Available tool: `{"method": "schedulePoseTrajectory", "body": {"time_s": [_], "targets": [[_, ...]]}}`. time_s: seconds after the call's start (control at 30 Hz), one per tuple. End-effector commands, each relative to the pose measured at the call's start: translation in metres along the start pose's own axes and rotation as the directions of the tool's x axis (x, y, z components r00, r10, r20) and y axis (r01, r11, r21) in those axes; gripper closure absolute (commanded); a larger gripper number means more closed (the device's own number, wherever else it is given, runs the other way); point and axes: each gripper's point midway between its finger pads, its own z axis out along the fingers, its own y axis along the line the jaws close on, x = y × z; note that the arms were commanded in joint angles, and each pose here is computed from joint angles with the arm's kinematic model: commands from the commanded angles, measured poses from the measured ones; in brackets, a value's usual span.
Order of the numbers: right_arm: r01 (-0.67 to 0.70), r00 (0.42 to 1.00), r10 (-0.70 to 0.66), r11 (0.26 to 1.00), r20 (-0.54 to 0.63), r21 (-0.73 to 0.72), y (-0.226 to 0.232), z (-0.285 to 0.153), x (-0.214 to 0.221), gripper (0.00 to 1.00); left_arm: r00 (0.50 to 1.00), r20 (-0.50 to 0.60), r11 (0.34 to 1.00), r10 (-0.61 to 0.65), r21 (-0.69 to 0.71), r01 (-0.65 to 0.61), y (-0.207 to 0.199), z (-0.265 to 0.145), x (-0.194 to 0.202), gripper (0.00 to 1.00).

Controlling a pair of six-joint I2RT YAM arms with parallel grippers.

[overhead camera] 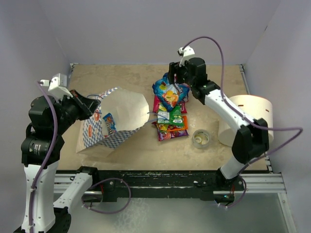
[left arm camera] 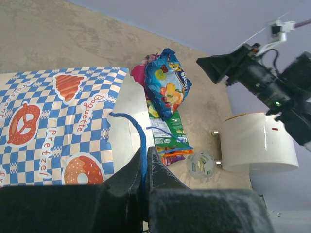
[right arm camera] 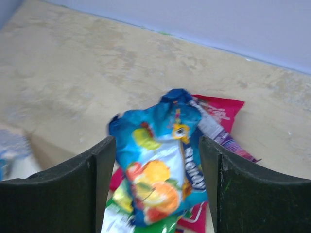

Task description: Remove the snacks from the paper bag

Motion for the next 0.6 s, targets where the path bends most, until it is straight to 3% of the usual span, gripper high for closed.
{"method": "schedulePoseTrajectory", "body": {"time_s": [0.0, 0.1, 0.2, 0.27, 0.33, 0.57], "targets": [[-0.002, 0.998, 0.016, 0.967, 0.053, -0.254, 0.073, -0.064, -0.021, 0.24, 1.000, 0.017, 1.000, 0.024, 0.004, -0.024, -0.005, -0.005, -0.007, 1.00], [-0.018, 1.000, 0.020, 0.929, 0.002, -0.369, 0.118, -0.082, 0.005, 0.09, 1.000, 0.014, 1.000, 0.026, 0.003, -0.026, -0.005, -0.005, -0.008, 1.00], [-0.140, 0.986, 0.094, 0.913, -0.137, -0.383, 0.133, -0.079, 0.035, 0.07, 1.000, 0.015, 1.000, 0.027, -0.004, -0.027, -0.005, -0.004, -0.010, 1.00], [-0.220, 0.961, 0.138, 0.907, -0.240, -0.359, 0.136, -0.072, 0.055, 0.10, 0.999, 0.020, 1.000, 0.028, -0.007, -0.028, -0.006, -0.004, -0.013, 1.00], [-0.214, 0.945, 0.106, 0.915, -0.309, -0.342, 0.135, -0.066, 0.072, 0.13, 0.999, 0.027, 0.999, 0.032, -0.008, -0.031, -0.007, -0.005, -0.017, 1.00], [-0.264, 0.891, 0.098, 0.905, -0.442, -0.333, 0.145, -0.047, 0.100, 0.27, 0.998, 0.047, 0.999, 0.042, -0.022, -0.041, -0.008, -0.007, -0.024, 1.00]]}}
